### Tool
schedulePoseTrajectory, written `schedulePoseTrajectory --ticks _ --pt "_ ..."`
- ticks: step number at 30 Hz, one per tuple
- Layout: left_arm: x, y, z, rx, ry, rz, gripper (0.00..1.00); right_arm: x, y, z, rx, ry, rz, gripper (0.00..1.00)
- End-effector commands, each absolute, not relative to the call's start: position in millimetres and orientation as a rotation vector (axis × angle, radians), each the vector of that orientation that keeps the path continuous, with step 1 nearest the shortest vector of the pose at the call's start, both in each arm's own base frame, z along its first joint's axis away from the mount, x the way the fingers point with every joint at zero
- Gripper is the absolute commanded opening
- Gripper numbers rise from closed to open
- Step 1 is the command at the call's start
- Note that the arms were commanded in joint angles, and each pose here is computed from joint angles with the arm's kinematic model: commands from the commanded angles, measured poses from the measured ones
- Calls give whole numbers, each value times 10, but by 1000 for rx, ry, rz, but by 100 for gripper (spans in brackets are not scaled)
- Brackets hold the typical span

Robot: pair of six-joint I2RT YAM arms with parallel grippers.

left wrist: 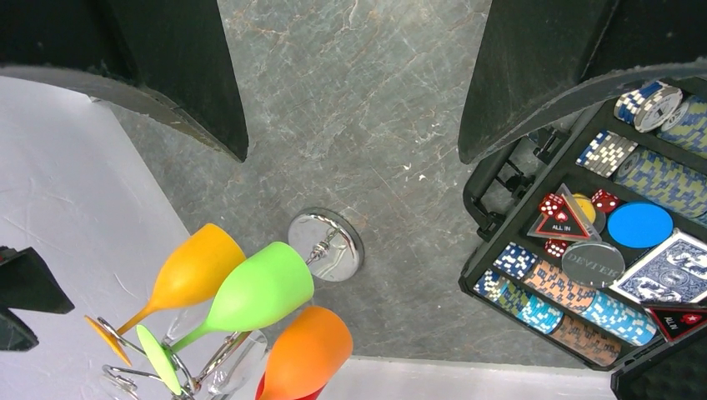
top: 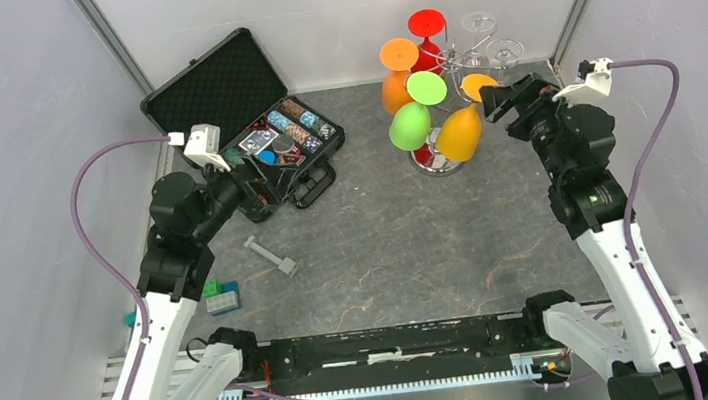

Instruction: Take the wine glass off the wine glass rack

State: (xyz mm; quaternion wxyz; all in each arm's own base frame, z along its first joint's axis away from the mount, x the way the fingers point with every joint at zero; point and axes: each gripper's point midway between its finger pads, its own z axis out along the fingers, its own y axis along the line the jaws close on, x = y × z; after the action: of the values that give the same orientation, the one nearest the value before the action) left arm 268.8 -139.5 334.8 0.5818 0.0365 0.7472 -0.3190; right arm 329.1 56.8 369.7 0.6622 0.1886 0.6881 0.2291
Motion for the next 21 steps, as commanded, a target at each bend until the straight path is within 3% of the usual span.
schedulePoseTrajectory --ticks 1,8,14,21 --pt "2709 -1421 3409 132 1707 -739 100 3484 575 3980 535 1447 642 97" --pt "2715 -1385 3385 127 1710 -712 100 3657 594 3650 656 1481 736 91" --pt "2729 -1371 3358 122 1719 -701 100 3707 618 3591 669 1474 777 78" --pt "2737 -1357 3334 112 1726 -694 100 3733 583 3548 686 1462 764 52"
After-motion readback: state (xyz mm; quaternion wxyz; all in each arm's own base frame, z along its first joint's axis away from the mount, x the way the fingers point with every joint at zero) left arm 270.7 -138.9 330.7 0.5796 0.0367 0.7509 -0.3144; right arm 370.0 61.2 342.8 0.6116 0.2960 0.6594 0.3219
